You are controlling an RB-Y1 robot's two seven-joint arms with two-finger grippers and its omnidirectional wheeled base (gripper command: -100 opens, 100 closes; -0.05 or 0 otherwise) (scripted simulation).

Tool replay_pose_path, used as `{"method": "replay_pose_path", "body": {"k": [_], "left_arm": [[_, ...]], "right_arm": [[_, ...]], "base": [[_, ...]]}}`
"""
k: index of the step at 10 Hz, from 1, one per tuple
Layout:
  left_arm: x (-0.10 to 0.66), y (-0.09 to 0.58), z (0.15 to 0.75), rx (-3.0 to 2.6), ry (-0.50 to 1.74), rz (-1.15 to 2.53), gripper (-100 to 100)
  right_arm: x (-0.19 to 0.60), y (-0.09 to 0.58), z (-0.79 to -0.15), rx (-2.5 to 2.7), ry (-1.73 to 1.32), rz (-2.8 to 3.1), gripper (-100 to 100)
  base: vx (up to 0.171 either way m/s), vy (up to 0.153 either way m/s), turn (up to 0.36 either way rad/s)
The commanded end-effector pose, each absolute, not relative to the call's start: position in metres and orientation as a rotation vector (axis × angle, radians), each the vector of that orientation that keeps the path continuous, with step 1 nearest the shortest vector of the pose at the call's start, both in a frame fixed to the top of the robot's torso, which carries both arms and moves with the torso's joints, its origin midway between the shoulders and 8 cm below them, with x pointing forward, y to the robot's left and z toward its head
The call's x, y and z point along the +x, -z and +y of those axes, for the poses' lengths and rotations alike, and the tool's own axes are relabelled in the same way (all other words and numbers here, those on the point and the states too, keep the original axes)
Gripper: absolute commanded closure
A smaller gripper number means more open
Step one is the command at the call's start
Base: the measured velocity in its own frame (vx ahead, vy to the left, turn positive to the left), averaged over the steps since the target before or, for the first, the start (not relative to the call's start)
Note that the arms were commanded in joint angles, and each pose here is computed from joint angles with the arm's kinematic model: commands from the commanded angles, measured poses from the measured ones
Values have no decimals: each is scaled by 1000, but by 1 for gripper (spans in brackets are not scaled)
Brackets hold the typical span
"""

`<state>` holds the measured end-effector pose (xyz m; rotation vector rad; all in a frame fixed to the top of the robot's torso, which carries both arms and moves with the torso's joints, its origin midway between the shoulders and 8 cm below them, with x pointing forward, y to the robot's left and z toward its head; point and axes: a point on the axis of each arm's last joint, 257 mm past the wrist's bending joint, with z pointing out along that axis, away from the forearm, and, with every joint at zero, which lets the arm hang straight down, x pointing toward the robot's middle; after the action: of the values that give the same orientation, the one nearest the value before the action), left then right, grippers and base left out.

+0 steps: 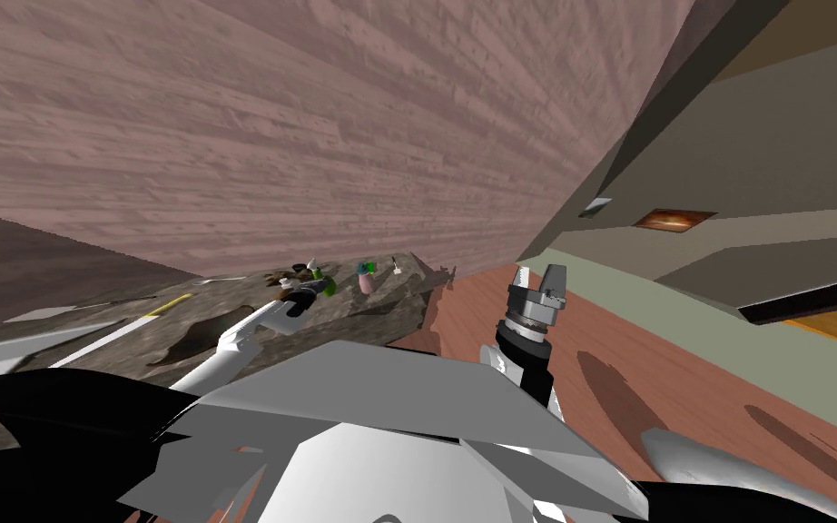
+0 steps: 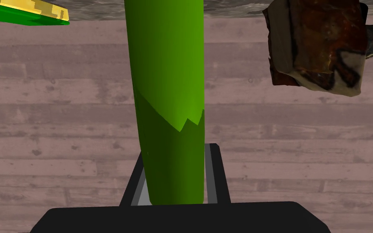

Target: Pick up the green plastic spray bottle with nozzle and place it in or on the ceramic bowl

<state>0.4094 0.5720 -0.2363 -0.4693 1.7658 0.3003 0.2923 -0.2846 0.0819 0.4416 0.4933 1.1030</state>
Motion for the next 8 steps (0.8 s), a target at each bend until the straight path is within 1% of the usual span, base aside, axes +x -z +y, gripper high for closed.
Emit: {"method": "replay_pose_path", "body": {"k": [1, 2, 3, 4, 5, 8], "left_arm": [[411, 234, 555, -443, -277, 1771, 100], [411, 233, 545, -427, -262, 1774, 100], [410, 232, 550, -437, -270, 1772, 100], [411, 232, 548, -436, -269, 1773, 0], [417, 212, 544, -419, -250, 1745, 100], [426, 183, 536, -390, -225, 1706, 100]], "right_arm": [[292, -82, -285, 442, -1103, 493, 0], [292, -82, -285, 442, -1103, 493, 0], [292, -82, -285, 442, -1103, 493, 0], [292, -82, -285, 441, -1103, 493, 0], [292, -82, -285, 442, -1103, 493, 0], [292, -82, -285, 442, -1103, 493, 0]], "base": [[77, -1, 203], [74, -2, 207], [32, -6, 42], [0, 0, 0], [-14, -15, 98], [-29, -22, 75]]}}
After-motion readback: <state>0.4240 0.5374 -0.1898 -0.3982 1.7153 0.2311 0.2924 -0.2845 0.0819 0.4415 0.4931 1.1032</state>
